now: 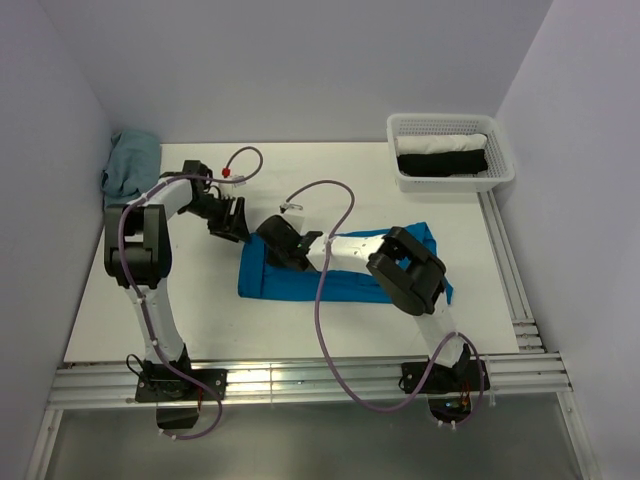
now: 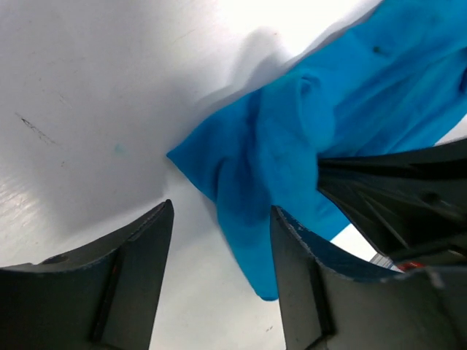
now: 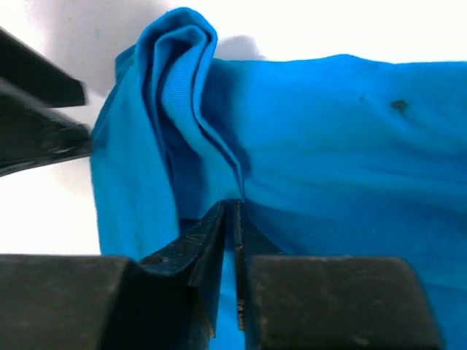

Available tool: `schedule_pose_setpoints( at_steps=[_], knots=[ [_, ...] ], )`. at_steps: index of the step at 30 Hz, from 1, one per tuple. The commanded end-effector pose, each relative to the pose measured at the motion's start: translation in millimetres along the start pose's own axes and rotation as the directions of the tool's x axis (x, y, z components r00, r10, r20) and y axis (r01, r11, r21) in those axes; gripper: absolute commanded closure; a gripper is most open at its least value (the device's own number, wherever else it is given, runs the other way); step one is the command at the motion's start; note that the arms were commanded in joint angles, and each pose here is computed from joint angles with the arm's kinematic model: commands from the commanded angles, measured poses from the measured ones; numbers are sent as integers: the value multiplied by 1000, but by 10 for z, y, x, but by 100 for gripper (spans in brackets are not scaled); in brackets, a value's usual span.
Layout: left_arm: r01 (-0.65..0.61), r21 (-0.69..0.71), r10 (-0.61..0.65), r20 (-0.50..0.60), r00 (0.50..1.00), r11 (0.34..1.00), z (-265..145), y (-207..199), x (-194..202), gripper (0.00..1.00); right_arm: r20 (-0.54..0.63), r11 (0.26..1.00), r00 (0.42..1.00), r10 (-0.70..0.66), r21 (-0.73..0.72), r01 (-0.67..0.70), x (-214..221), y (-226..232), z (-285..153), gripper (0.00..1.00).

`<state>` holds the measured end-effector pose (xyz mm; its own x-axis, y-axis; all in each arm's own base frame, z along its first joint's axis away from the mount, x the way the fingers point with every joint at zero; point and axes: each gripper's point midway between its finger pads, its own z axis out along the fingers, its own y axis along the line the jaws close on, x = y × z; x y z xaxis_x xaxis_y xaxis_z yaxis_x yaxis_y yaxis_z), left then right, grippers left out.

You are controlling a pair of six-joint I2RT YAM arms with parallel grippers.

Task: Roll the t-shirts
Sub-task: Roll the tshirt

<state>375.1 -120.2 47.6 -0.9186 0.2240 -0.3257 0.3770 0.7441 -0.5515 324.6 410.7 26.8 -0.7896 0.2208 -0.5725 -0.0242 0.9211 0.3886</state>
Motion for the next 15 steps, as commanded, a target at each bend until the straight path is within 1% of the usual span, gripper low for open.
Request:
schedule_pose_setpoints(
  at_steps=[1,5,6,7,9,11,12,15],
  knots=[
    [-9,5,8,23,1000,1000,78,49,-44,40,78,998,997,27,-66,-22,-396,237,-307,80],
    [3,6,-3,13,1000,1000,138,74,-33,49,115,996,992,42,-88,-32,-620,329,-384,70],
    [7,10,-7,10,1000,1000,153,68,-20,49,116,995,992,47,-97,-36,-657,347,-384,68],
    [8,13,-8,10,1000,1000,153,60,-8,49,121,994,991,60,-95,-48,-729,313,-363,64],
    [5,18,-5,16,1000,1000,156,44,-15,48,126,990,989,79,-125,-63,-835,347,-344,60],
    [4,22,-4,21,1000,1000,143,24,-16,46,127,989,987,97,-126,-81,-915,274,-237,56],
    [6,31,-7,22,1000,1000,141,4,-13,46,122,984,987,105,-154,-85,-942,311,-206,55],
    [1,38,-3,31,1000,999,116,-29,-34,46,114,978,985,130,-176,-109,-1024,246,-85,48]
  ],
)
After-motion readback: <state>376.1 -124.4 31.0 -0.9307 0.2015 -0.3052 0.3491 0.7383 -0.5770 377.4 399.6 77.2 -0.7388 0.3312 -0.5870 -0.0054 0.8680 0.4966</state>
